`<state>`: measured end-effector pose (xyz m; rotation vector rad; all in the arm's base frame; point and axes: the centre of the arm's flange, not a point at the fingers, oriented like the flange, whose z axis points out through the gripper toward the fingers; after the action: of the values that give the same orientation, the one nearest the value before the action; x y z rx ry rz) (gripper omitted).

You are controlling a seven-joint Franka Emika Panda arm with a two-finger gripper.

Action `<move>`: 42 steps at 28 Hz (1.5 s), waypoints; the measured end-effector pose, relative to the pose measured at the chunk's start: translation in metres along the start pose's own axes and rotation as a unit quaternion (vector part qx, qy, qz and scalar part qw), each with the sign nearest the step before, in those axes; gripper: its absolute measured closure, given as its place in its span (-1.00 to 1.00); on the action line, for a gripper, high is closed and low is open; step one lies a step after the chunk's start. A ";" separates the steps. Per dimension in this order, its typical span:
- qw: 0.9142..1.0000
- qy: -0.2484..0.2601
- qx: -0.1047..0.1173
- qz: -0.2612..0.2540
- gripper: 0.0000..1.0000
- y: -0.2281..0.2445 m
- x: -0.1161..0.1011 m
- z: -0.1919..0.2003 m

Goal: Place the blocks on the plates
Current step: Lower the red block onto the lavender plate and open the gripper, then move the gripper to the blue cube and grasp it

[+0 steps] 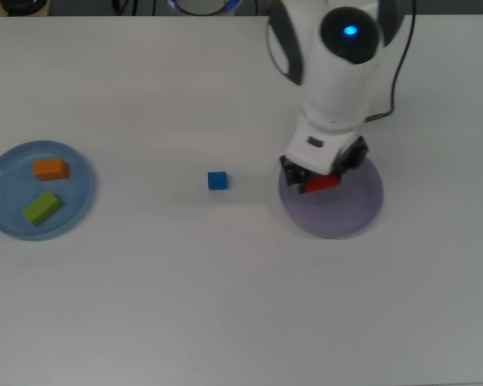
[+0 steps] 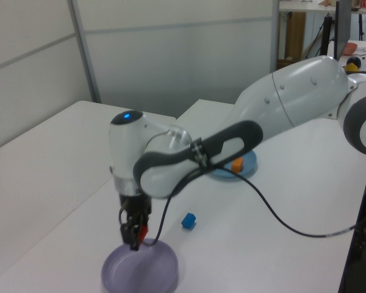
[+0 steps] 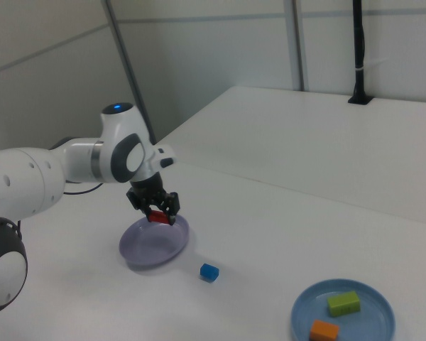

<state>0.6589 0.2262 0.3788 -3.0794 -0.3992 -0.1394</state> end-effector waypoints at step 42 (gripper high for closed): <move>0.994 -0.027 -0.062 0.083 -1.00 0.081 -0.004 0.017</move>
<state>0.6766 0.1479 0.3593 -3.2268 -0.1401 -0.0779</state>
